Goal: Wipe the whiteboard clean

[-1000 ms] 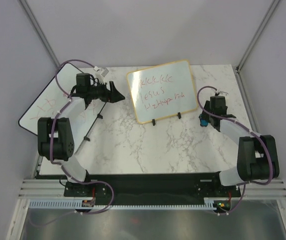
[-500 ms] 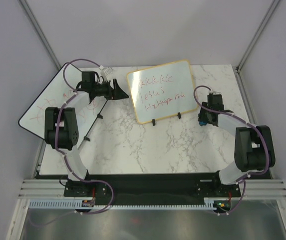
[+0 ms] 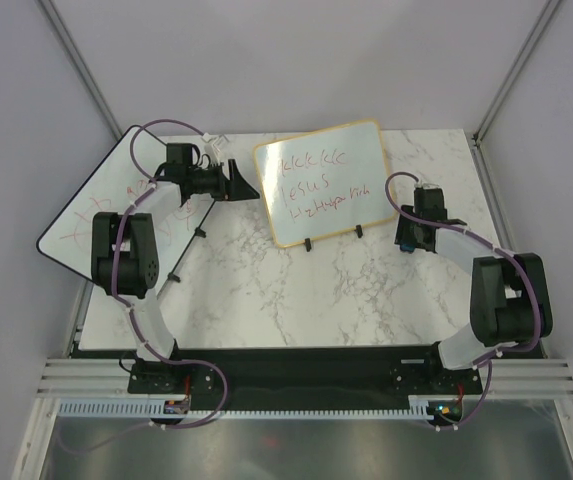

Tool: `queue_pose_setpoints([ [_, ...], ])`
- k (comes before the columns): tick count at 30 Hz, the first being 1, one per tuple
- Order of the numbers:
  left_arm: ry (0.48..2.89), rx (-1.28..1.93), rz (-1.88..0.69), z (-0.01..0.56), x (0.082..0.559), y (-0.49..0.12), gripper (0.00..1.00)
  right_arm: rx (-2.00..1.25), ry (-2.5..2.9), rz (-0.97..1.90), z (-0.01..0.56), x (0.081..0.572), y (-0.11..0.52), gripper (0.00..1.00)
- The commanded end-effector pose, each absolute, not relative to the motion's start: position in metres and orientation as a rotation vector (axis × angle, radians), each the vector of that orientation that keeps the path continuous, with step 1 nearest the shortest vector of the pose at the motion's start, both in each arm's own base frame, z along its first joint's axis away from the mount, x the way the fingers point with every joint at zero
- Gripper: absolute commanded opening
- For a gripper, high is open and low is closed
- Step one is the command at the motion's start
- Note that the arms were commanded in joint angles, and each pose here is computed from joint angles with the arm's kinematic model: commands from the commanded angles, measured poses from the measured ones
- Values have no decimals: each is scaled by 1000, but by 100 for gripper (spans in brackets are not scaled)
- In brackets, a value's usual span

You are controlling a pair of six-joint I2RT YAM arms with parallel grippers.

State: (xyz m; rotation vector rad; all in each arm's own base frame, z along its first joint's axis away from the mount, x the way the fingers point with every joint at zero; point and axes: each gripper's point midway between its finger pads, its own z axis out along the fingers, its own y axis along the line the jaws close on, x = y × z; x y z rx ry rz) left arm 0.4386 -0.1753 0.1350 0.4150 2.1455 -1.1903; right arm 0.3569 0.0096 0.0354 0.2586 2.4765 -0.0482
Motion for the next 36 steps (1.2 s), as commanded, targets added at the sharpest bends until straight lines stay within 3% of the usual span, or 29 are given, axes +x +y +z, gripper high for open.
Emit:
queue_pose_setpoints([
  [1, 2090, 477, -1215, 156, 438, -180, 86, 245, 2411, -92, 59, 369, 4, 61],
  [11, 2074, 505, -1196, 157, 440, -179, 86, 235, 2407, -143, 54, 388, -1, 51],
  [16, 2080, 510, -1195, 154, 440, -179, 86, 233, 2438, -118, 45, 390, 4, 55],
  [24, 2082, 512, -1194, 153, 440, -179, 86, 246, 2455, -140, 37, 388, 1, 51],
  [27, 2083, 514, -1194, 153, 440, -179, 86, 249, 2455, -145, 37, 388, 0, 41],
  [34, 2087, 509, -1232, 152, 437, -181, 85, 236, 2430, -149, 46, 389, 0, 0],
  [36, 2092, 503, -1235, 151, 439, -183, 85, 229, 2414, -152, 52, 390, -1, 0],
])
